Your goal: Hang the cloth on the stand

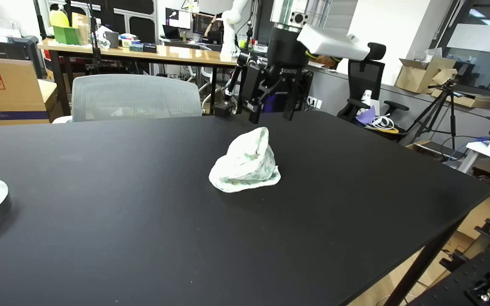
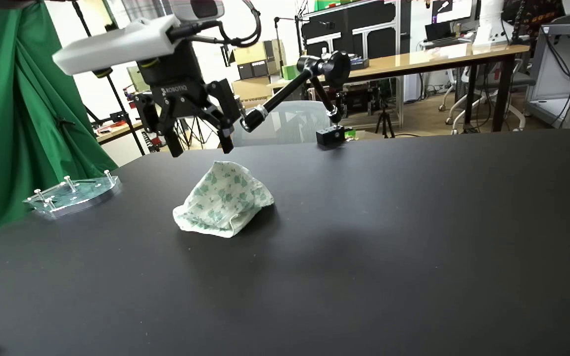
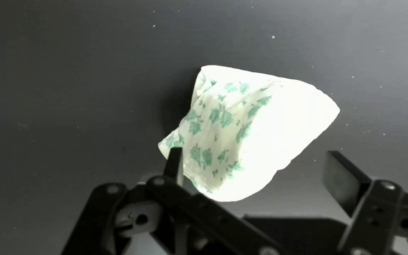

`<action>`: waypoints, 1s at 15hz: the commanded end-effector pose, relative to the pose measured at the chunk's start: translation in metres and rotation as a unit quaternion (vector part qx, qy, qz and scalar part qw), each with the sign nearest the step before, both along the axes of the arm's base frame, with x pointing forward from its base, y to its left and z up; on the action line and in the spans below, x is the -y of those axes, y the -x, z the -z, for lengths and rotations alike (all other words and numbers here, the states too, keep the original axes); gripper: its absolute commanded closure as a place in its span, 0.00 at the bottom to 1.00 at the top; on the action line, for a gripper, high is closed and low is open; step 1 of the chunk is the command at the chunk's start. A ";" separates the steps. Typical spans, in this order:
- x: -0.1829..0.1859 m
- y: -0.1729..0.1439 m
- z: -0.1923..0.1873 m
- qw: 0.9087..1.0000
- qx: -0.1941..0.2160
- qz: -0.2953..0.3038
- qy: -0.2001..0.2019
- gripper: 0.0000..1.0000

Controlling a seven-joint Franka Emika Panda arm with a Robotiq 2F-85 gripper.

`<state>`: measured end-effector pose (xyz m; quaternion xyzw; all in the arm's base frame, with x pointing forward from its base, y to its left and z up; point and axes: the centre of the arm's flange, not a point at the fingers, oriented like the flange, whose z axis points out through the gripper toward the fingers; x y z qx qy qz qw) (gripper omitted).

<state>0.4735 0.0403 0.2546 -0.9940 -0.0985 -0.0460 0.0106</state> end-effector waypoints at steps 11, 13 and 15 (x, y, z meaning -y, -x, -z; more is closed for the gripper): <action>-0.001 -0.044 0.025 0.997 -0.076 0.007 0.015 0.47; -0.001 -0.046 0.026 0.997 -0.077 0.006 0.015 0.62; -0.001 -0.048 0.027 0.997 -0.075 0.004 0.014 0.75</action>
